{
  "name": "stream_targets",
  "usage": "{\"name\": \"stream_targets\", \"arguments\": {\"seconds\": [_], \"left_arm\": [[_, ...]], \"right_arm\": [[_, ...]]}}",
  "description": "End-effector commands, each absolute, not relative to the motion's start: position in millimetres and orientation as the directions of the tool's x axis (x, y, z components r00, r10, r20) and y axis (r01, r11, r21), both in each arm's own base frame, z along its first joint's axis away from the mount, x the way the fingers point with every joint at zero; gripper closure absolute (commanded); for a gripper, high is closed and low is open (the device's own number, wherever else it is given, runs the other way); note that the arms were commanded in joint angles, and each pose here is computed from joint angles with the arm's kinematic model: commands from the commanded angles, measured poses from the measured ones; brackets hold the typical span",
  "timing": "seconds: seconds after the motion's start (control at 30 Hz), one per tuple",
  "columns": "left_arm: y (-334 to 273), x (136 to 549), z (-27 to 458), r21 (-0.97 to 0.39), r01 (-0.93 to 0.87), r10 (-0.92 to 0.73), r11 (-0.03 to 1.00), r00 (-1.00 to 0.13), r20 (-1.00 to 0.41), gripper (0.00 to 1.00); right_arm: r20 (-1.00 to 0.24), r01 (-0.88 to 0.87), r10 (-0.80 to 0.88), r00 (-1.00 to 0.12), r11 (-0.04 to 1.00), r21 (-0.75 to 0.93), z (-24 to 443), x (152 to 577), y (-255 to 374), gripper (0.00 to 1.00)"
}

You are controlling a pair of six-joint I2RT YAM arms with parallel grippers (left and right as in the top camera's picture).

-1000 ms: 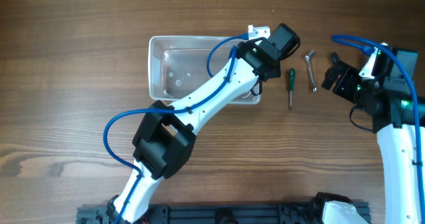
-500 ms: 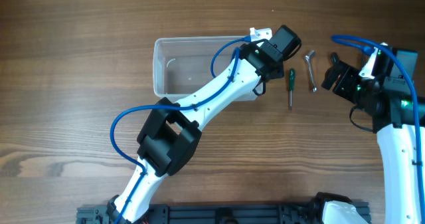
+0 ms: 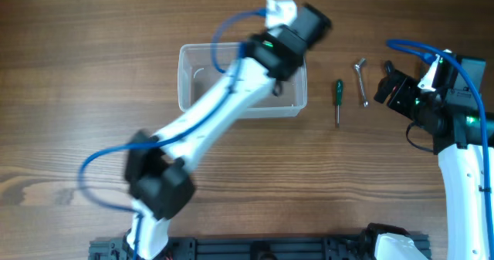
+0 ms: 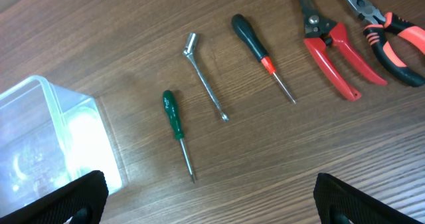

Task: Pack container
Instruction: 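Release the container and retract the left arm to the side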

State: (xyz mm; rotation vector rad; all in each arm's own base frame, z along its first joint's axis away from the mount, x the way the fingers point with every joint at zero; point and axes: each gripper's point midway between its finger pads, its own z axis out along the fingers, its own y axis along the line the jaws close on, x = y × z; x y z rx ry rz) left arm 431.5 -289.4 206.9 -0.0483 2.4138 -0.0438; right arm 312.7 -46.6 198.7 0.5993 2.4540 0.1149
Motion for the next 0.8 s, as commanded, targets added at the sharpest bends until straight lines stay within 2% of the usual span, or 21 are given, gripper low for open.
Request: {"name": "stream_targets", "arguments": {"seconds": [0.0,0.13,0.17,0.27,0.3,0.33,0.53,0.63,0.77], "left_arm": [[-197.2,445.4,292.4,-0.020,-0.166,-0.121,0.986,-0.626,-0.771,0.39],[-108.1,446.6,315.2,-0.032,-0.322,-0.231,0.946,-0.603,-0.763,0.36],[-64.8,444.9,317.5,-0.037,-0.397,-0.289,0.917,-0.599,-0.747,0.34],[-1.0,439.1,307.3,-0.040,-0.506,-0.388,0.862,-0.606,-0.694,0.26],[14.3,436.3,303.6,-0.038,-0.533,-0.413,0.845,-0.607,-0.679,0.17],[29.0,433.6,299.4,-0.037,-0.559,-0.439,0.829,-0.608,-0.662,0.01],[103.9,416.6,291.8,-0.045,-0.692,-0.561,0.720,-0.543,-0.625,0.00],[127.3,410.3,291.9,-0.045,-0.732,-0.590,0.680,-0.510,-0.625,0.00],[150.4,402.4,291.9,-0.045,-0.769,-0.618,0.638,-0.476,-0.625,0.00]], "right_arm": [[-0.563,0.404,0.451,-0.693,0.889,0.215,208.4,318.4,-51.6,0.09],[-0.524,0.373,0.438,-0.730,0.899,0.231,198.5,319.5,-43.7,0.25],[-0.493,0.360,0.423,-0.760,0.906,0.223,187.7,321.1,-41.6,0.26],[-0.445,0.382,0.431,-0.785,0.902,0.201,166.7,327.8,-46.4,0.25],[-0.428,0.384,0.430,-0.795,0.903,0.194,159.2,330.1,-46.9,0.25],[-0.411,0.388,0.427,-0.806,0.904,0.179,151.1,331.6,-48.7,0.25],[-0.292,0.365,0.384,-0.876,0.923,0.118,108.7,330.1,-50.5,0.25],[-0.284,0.369,0.385,-0.878,0.923,0.112,104.7,330.8,-51.4,0.25],[-0.273,0.300,0.353,-0.895,0.928,0.220,106.8,336.9,-28.8,0.21]]}}
